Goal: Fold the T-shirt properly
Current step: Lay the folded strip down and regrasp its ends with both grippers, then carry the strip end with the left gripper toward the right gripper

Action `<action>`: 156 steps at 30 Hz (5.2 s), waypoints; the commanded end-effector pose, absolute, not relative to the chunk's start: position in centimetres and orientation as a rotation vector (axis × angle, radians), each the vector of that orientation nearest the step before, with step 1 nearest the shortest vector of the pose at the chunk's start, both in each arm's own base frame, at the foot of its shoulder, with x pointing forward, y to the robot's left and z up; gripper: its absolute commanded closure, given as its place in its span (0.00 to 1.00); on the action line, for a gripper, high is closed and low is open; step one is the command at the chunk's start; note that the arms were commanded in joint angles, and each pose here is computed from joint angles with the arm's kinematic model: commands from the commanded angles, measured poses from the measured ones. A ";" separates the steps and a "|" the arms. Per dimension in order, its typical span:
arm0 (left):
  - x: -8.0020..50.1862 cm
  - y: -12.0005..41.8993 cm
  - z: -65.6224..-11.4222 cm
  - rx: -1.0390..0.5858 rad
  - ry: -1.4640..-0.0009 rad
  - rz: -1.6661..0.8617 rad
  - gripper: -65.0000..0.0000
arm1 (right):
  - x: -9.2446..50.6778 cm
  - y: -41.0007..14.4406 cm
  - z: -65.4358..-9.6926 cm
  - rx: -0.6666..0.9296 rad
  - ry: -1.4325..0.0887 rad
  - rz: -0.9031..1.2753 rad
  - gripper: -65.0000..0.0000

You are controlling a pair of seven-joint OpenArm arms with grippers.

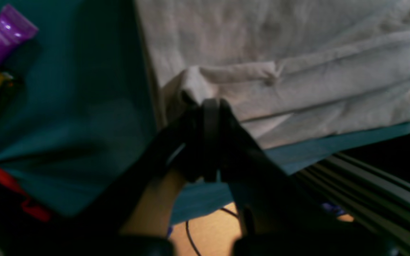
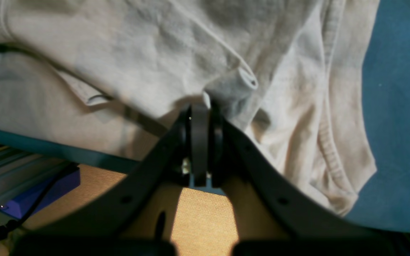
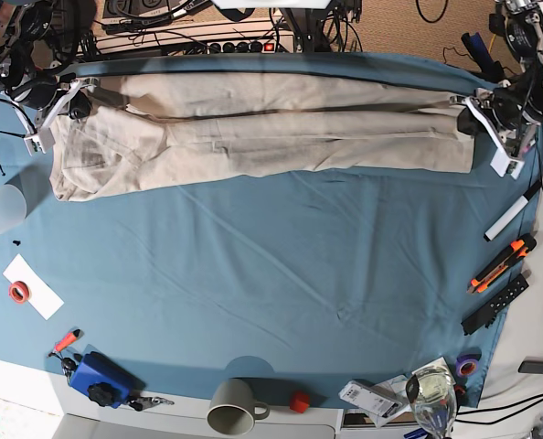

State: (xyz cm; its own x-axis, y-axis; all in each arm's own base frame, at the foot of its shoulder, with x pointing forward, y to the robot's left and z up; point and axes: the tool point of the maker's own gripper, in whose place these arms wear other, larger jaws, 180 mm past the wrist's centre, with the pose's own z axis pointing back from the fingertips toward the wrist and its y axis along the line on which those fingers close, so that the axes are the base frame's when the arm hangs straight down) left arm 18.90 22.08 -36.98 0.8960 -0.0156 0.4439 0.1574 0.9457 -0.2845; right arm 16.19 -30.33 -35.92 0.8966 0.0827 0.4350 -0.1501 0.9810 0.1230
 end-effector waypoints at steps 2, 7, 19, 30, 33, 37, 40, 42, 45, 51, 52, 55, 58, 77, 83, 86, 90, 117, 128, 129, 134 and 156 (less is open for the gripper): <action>19.4 21.9 -36.3 -0.327 -0.485 -0.092 1.00 | 16.6 -30.9 -35.1 0.133 -0.461 0.140 1.00; 19.2 21.3 -36.6 -0.344 -0.484 -0.079 0.80 | 15.2 -30.9 -35.7 0.137 -0.422 0.137 0.81; 19.9 22.5 -35.8 -0.243 -0.530 -0.096 0.63 | 14.1 -30.1 -36.0 0.181 -0.407 0.131 0.80; 20.7 23.9 -34.3 -0.131 -0.614 -0.053 0.41 | 14.1 -30.2 -36.0 0.177 -0.405 0.132 0.80; 21.2 23.9 -34.0 -0.141 -0.642 -0.026 0.41 | 14.1 -30.2 -36.0 0.178 -0.406 0.131 0.80; 20.8 23.5 -35.1 -0.172 -0.622 0.068 0.41 | 14.2 -30.0 -35.9 0.192 -0.414 0.122 0.80; 20.4 22.8 -36.7 -0.214 -0.585 0.118 0.41 | 14.5 -29.5 -35.7 0.220 -0.431 0.121 0.80; 20.1 22.6 -37.9 -0.237 -0.547 0.145 0.41 | 14.5 -29.5 -35.7 0.220 -0.431 0.121 0.80; 19.4 23.1 -39.7 -0.234 -0.484 0.180 0.41 | 14.5 -29.5 -35.7 0.219 -0.431 0.121 0.80; 17.0 22.5 -42.5 -0.302 -0.344 0.244 0.42 | 14.5 -29.5 -35.7 0.220 -0.431 0.120 0.80; 16.6 22.1 -42.7 -0.328 -0.319 0.243 0.42 | 14.5 -29.5 -35.6 0.220 -0.431 0.121 0.80; 15.7 20.9 -43.0 -0.396 -0.276 0.220 0.42 | 14.5 -29.5 -35.6 0.219 -0.431 0.121 0.80; 15.9 19.5 -42.3 -0.479 -0.295 0.181 0.47 | 14.5 -29.5 -35.6 0.220 -0.433 0.121 0.80; 19.8 20.6 -40.2 -0.397 -0.421 0.132 1.00 | 15.1 -29.4 -35.4 0.222 -0.457 0.121 0.80; 21.2 24.7 -39.0 -0.195 -0.457 0.154 1.00 | 15.2 -29.4 -35.3 0.223 -0.464 0.120 0.80; 20.7 25.6 -38.9 -0.169 -0.441 0.142 1.00 | 15.5 -29.4 -35.1 0.224 -0.483 0.118 0.80; 20.4 26.9 -38.6 -0.145 -0.444 0.160 1.00 | 16.2 -29.5 -34.9 0.216 -0.501 0.121 0.80; 19.4 7.8 -30.4 -0.688 -0.678 -0.363 1.00 | 19.3 -29.7 -33.9 0.180 -0.596 0.112 0.80; 19.9 -1.0 -30.4 -0.753 -0.680 -0.489 1.00 | 19.3 -29.8 -33.9 0.175 -0.592 0.112 0.80; 20.1 -1.5 -30.6 -0.742 -0.678 -0.486 1.00 | 19.3 -29.8 -33.9 0.173 -0.591 0.112 0.80; 19.6 -4.1 -31.1 -0.724 -0.659 -0.545 1.00 | 19.3 -29.8 -33.9 0.173 -0.591 0.113 0.80; 20.0 -7.2 -30.1 -0.694 -0.725 -0.546 0.50 | 19.3 -29.8 -33.9 0.172 -0.592 0.112 0.80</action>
